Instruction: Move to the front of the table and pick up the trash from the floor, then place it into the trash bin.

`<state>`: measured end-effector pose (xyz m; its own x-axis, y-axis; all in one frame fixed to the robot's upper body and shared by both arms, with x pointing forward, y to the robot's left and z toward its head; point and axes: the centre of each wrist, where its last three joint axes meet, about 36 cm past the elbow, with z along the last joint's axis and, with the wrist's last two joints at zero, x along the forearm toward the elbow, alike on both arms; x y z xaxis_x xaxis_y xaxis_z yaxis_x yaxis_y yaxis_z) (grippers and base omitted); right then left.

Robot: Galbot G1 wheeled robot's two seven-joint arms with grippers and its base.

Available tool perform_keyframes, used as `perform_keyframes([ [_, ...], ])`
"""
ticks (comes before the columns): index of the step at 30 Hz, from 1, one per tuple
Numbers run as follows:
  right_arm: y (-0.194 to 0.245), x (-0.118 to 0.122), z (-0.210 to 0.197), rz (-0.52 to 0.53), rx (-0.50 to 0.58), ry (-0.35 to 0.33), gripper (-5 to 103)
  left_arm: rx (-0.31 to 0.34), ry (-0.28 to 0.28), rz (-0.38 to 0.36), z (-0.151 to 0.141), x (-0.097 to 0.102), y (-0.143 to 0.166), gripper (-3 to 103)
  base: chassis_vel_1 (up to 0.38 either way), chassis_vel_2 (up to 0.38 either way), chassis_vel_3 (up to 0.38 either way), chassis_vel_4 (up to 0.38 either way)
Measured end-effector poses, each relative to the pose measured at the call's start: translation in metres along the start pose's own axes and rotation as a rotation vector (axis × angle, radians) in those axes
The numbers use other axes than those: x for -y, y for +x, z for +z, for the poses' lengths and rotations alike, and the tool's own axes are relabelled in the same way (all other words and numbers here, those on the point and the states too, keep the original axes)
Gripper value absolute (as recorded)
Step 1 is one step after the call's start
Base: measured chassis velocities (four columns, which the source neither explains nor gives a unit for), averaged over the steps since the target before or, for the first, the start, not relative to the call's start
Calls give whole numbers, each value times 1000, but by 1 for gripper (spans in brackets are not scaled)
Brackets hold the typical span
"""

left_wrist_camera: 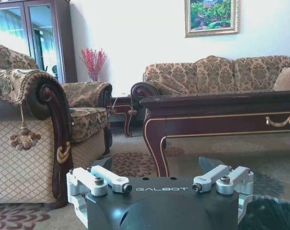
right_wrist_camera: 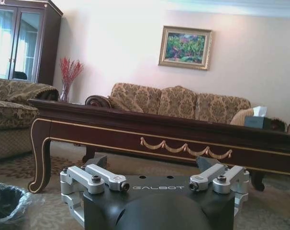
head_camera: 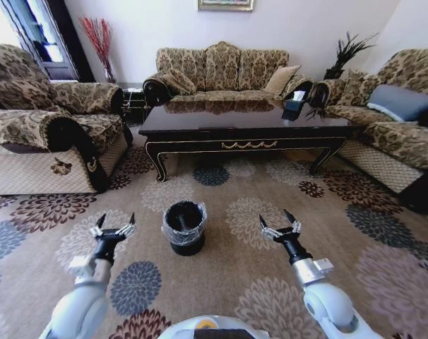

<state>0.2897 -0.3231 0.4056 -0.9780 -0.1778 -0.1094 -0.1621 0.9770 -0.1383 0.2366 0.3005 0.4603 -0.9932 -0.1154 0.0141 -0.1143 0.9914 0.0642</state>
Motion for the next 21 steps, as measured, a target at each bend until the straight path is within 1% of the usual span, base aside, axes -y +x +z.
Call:
perform_keyframes([
  [1,1,2,1,0,4,3,100,5,-8,4,1,-1,4,100,0,0,0,0],
  [2,5,9,4,-5,6,1,100,21,-30,20,6,-4,17,100,0,0,0,0],
  [6,15,17,8,-26,-9,-10,100,33,-42,37,12,-7,31,100,0,0,0,0],
  [7,22,25,10,-24,-22,-1,100,43,-46,34,19,-10,38,100,0,0,0,0],
  [9,24,28,11,-17,-26,-1,100,46,-43,30,22,-11,41,100,0,0,0,0],
  [12,28,46,13,19,-34,12,100,50,-26,22,28,-11,47,100,0,0,0,0],
  [13,28,46,13,19,-34,12,100,50,-26,22,28,-11,47,100,0,0,0,0],
  [16,32,59,13,23,-38,33,100,57,-16,36,28,-7,45,100,0,0,0,0],
  [21,33,64,19,31,-33,21,100,67,-4,59,29,0,41,100,0,0,0,0],
])
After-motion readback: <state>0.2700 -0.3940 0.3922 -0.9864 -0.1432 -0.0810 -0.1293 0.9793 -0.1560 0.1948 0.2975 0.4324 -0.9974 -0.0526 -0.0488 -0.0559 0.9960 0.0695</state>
